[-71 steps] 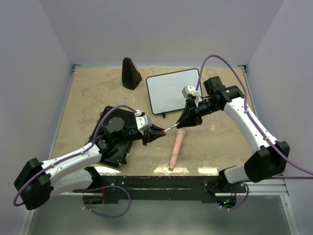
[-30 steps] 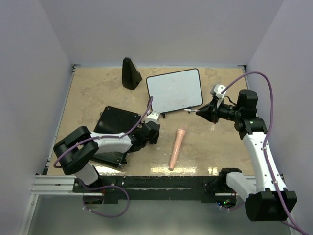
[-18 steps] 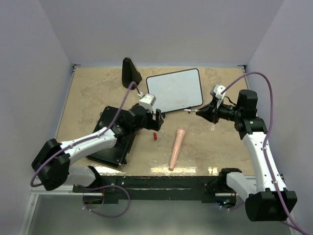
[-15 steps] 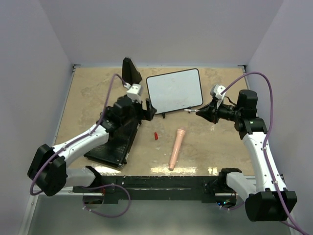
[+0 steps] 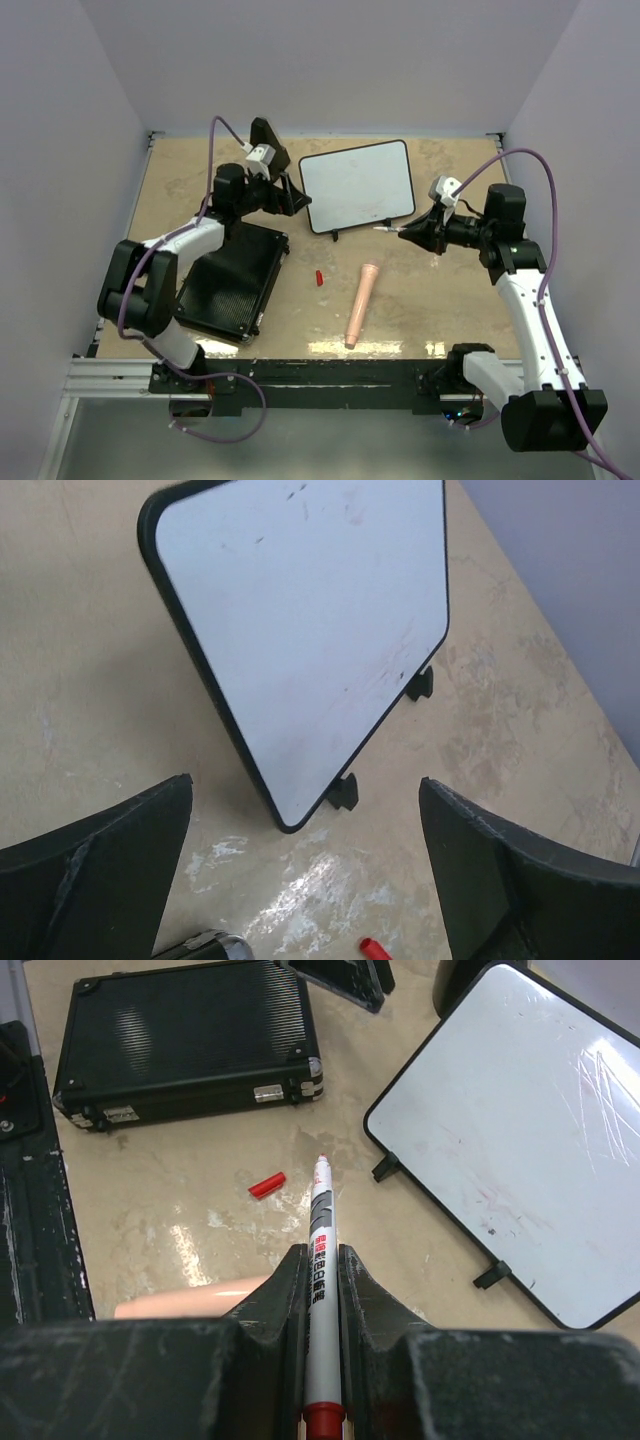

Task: Write a sentence on the whiteboard
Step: Place the pen cap at the center of the board, then pick up the whiteboard from the whiteboard stand, then write a sentence on the whiteboard.

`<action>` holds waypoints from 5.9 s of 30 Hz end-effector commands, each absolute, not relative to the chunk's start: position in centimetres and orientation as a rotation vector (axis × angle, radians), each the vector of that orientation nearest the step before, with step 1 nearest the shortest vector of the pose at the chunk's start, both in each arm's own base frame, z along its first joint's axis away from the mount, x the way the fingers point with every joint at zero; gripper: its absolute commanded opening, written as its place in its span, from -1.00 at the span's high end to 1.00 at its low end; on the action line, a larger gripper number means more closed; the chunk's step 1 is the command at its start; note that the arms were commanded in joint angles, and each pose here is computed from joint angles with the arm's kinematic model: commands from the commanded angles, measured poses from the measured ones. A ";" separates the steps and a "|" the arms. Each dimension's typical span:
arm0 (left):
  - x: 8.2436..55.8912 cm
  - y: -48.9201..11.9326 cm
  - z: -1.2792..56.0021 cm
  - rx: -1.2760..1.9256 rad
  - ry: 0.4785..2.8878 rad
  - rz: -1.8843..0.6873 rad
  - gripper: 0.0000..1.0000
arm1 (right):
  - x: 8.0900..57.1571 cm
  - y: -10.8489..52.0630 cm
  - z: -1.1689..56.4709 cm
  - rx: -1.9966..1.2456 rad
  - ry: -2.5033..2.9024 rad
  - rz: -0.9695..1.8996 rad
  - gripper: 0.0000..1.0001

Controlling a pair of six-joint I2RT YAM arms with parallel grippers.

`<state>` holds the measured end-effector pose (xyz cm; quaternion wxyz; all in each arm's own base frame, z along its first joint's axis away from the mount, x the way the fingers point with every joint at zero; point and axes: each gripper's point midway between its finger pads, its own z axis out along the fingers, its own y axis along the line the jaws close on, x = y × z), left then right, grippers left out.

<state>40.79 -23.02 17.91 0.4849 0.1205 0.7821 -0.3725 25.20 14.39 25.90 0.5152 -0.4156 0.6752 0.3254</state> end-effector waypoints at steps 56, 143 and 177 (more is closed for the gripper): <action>35.2 -32.6 30.7 0.417 1.459 -1.303 1.00 | 22.8 13.8 34.1 -1.156 1.520 0.641 1.00; 20.0 -37.3 17.2 0.203 1.689 -1.364 1.00 | 21.2 13.1 24.2 -1.291 1.587 0.636 1.00; 24.4 -41.6 17.2 0.200 1.661 -1.390 1.00 | 25.3 13.0 22.7 -1.260 1.633 0.601 1.00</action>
